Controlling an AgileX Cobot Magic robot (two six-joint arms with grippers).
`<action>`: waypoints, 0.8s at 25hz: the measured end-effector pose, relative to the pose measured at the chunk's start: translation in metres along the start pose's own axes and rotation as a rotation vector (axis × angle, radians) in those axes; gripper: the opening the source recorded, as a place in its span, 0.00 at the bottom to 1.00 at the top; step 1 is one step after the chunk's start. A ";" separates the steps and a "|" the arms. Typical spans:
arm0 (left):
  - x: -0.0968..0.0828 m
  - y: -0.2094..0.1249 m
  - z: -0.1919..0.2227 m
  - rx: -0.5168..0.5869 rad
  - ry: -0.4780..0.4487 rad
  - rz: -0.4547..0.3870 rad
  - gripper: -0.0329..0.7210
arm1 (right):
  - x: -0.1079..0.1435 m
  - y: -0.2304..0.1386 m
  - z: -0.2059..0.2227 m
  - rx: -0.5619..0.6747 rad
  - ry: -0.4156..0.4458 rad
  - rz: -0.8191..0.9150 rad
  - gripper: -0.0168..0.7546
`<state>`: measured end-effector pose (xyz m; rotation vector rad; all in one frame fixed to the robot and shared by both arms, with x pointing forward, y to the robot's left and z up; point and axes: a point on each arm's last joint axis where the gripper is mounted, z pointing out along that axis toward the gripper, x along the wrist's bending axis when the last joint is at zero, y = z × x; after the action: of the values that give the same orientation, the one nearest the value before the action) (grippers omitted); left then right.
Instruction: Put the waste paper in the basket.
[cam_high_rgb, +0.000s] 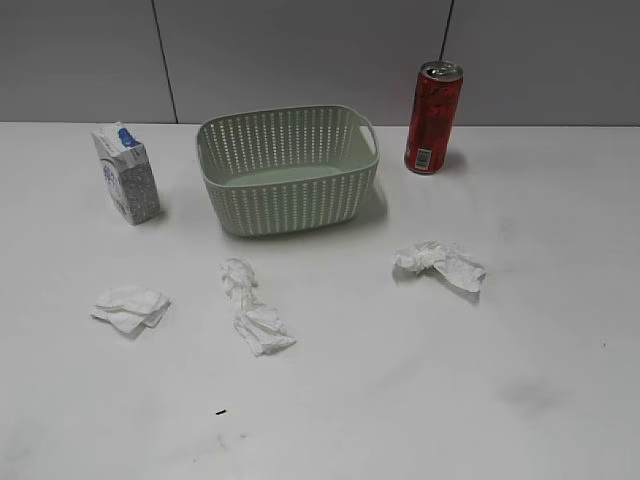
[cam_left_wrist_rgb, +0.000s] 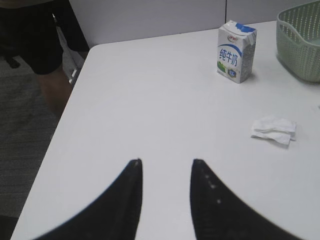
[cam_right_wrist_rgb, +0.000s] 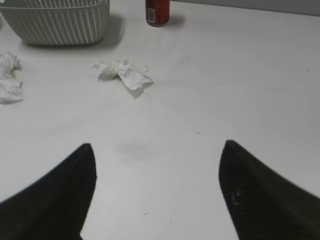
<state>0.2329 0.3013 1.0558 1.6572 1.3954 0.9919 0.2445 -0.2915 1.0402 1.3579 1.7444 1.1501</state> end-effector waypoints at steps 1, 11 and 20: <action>0.000 0.000 0.000 0.000 0.000 0.000 0.36 | 0.000 0.000 0.000 0.000 -0.001 0.000 0.77; 0.000 0.000 0.000 0.000 -0.001 0.000 0.36 | 0.000 0.000 0.000 0.000 -0.001 0.000 0.77; 0.002 0.000 0.000 0.002 0.020 0.012 0.36 | 0.000 0.000 0.000 0.000 -0.001 0.000 0.77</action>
<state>0.2330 0.3031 1.0559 1.6630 1.4017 1.0161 0.2445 -0.2916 1.0402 1.3577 1.7443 1.1493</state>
